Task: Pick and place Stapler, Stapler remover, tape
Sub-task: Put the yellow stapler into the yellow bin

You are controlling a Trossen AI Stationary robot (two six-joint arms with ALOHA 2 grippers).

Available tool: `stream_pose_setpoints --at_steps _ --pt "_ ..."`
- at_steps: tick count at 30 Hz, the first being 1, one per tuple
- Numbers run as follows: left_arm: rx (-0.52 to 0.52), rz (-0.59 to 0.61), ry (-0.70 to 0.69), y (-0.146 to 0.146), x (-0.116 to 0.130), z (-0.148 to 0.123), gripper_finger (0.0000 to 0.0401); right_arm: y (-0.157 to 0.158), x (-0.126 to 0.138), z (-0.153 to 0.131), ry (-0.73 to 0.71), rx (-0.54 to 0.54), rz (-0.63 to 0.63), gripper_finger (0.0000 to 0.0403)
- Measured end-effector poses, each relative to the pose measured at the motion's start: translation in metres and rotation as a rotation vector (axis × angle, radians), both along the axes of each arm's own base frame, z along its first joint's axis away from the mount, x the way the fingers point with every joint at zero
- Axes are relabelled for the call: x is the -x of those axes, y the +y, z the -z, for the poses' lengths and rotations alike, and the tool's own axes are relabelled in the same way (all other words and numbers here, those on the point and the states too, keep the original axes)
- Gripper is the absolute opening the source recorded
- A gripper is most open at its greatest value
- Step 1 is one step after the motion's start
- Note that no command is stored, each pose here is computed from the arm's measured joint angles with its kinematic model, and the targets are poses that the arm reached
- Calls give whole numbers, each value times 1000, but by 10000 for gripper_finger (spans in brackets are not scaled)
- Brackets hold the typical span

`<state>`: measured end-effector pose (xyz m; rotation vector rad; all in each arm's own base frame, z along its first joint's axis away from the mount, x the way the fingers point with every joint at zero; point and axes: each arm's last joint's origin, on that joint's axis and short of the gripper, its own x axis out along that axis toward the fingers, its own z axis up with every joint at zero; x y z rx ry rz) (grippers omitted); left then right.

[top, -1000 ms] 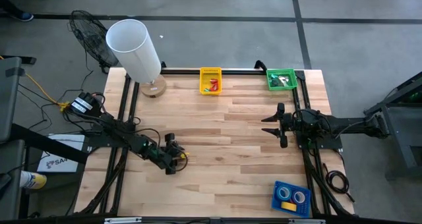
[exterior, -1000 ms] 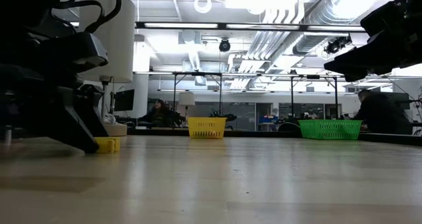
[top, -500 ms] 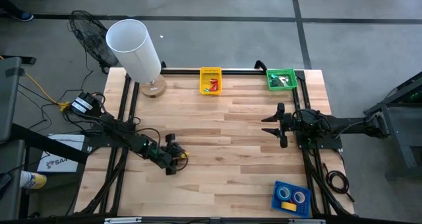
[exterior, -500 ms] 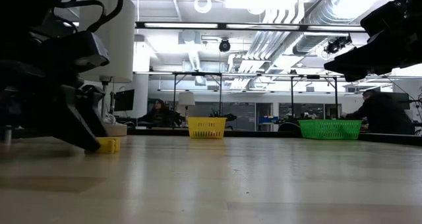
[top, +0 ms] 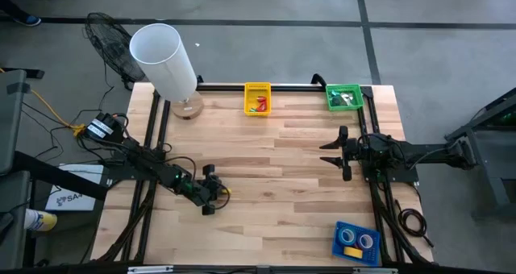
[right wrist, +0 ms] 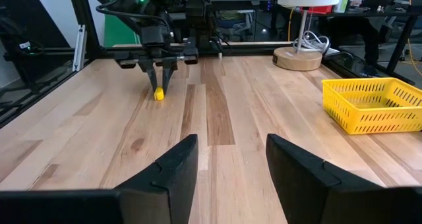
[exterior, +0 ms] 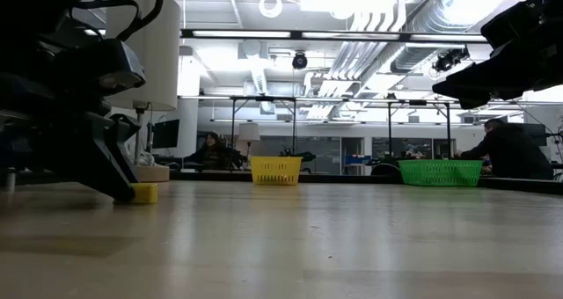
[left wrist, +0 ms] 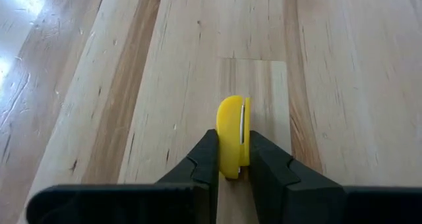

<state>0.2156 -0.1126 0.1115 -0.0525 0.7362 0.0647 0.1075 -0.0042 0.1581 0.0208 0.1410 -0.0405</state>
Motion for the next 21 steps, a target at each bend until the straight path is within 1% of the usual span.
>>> stream_pose_setpoints --at_steps 3,6,9,13,15,17,21 --pt "-8 -12 -13 0 -1 -1 50 0 0 0 0 0 0 171" --pt "-47 -39 -63 1 -3 -3 56 0 0 0 0 0 0 172" --pt "-116 -56 -125 1 -6 -8 60 0 0 0 0 0 0 170" --pt "-240 -104 -192 4 -9 -13 54 0 0 0 0 0 0 171" --pt "-279 -139 -208 10 -13 -14 53 0 0 0 0 0 0 171" --pt "-297 -182 -217 20 -18 -16 53 0 0 0 0 0 0 172" --pt "-294 -217 -230 45 -31 -20 53 0 0 0 0 0 0 170"
